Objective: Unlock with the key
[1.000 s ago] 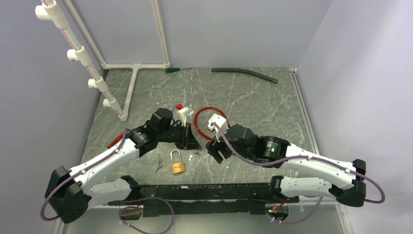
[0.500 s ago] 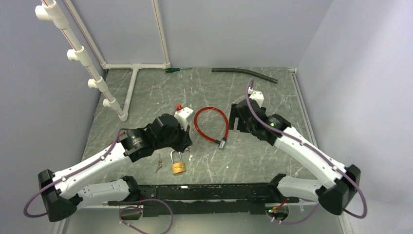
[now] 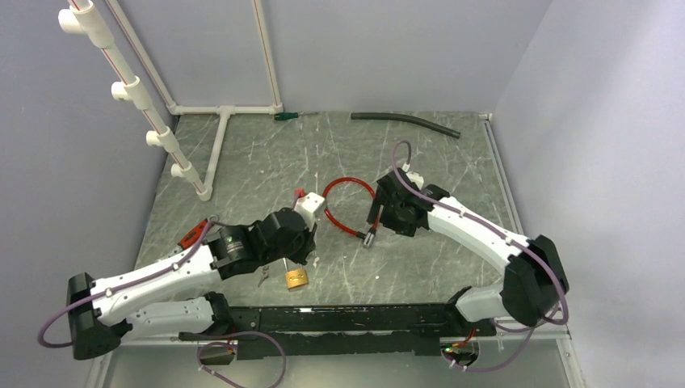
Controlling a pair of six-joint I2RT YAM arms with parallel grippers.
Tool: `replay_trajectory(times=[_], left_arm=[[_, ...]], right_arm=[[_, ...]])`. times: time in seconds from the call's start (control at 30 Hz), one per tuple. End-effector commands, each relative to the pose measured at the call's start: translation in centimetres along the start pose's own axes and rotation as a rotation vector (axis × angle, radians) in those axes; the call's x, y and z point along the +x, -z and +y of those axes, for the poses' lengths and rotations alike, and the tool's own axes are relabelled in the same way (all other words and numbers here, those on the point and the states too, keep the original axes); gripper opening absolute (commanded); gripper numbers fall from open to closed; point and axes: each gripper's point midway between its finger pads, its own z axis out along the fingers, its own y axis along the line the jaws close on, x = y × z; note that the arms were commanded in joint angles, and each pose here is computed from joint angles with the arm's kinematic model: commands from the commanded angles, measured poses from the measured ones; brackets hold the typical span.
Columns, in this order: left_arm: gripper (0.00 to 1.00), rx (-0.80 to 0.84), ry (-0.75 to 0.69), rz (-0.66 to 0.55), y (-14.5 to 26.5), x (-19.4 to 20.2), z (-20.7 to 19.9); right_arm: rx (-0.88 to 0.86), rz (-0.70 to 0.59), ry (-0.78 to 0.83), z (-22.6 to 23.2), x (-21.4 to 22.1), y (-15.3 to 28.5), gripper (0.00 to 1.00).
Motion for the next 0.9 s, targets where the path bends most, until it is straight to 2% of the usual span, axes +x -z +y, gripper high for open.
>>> replay_trajectory(times=[0.0,0.27,0.6,0.73,0.87], left_arm=[[0.0,0.056,0.173,-0.161,1.0,-1.5,-0.5],[0.0,0.045,0.213,-0.165,1.2,0.2,0.5],[0.0,0.057,0.243,-0.138,0.4,1.9,0.5],[0.0,0.064,0.262,-0.145,0.2,2.6,0.6],[0.0,0.054,0.263,-0.158,0.2,2.7,1.0]], right_arm=[[0.036,0.02,-0.122,0.5,-0.6,-2.1,0.79],[0.122,0.032,-0.206,0.8,-1.0,-4.1,0.75],[0.245,0.103,-0.196,0.4,0.1,-7.7,0.67],[0.314,0.128,-0.17,0.1,0.8,-8.2,0.6],[0.366,0.156,-0.141,0.1,1.9,-8.0,0.58]])
